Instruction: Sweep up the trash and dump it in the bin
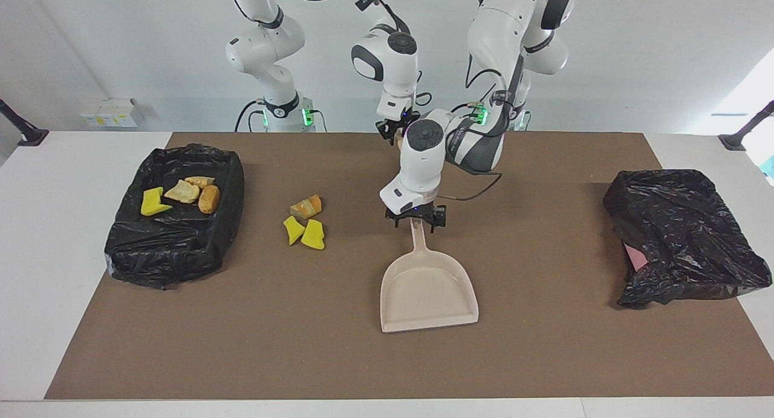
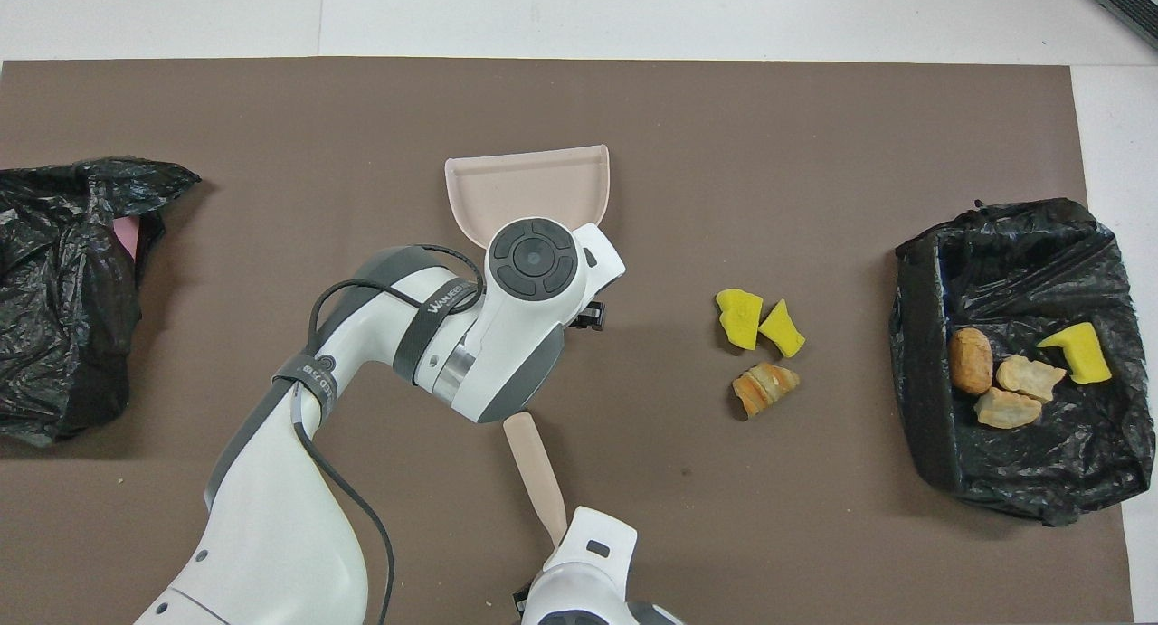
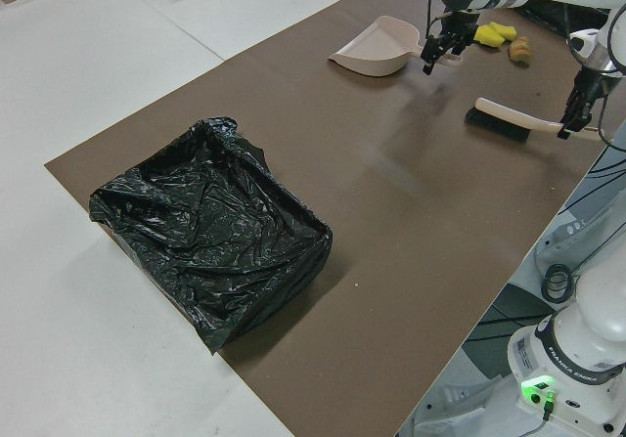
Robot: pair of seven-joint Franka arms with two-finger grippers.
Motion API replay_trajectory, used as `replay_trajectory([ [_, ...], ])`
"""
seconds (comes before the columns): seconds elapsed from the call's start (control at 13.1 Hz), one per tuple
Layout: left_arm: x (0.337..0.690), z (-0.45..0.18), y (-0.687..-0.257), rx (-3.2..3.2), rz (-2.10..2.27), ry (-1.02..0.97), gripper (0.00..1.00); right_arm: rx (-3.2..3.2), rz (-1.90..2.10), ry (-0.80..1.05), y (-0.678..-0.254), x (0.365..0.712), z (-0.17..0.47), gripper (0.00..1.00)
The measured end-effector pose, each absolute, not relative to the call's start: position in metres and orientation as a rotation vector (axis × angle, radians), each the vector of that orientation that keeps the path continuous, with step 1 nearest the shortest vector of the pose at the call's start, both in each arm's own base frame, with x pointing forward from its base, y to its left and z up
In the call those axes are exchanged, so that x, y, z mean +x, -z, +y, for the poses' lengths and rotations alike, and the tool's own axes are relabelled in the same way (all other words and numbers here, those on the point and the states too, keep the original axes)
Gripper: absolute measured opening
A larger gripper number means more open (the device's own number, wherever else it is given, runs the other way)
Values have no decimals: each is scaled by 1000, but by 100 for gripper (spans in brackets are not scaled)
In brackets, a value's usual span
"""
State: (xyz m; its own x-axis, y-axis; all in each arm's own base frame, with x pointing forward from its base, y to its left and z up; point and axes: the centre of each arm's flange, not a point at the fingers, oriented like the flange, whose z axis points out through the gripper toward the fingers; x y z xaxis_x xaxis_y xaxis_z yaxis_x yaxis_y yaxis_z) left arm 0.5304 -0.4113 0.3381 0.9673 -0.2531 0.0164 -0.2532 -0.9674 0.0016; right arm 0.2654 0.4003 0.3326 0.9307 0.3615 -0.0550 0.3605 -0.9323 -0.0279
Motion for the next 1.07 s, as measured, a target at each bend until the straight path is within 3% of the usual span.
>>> replay_trajectory([
  [0.23, 537, -409, -346, 3113, -359, -48, 100, -3061, -570, -82, -337, 272, 403, 26],
  [0.31, 538, -409, -347, 3115, -333, -51, 92, -3057, -564, -74, -340, 275, 403, 26],
  [0.38, 538, -409, -348, 3117, -312, -52, 92, -3055, -552, -68, -343, 280, 401, 26],
  [0.46, 539, -408, -348, 3119, -303, -54, 82, -3060, -531, -65, -347, 287, 396, 26],
  [0.69, 543, -405, -351, 3128, -303, -72, 39, -3099, -471, -98, -371, 321, 352, 26],
  [0.77, 546, -402, -353, 3129, -297, -81, 33, -3109, -447, -104, -380, 334, 333, 26],
  [1.07, 569, -377, -379, 3137, -311, -163, 32, -3141, -339, -71, -412, 380, 255, 26],
])
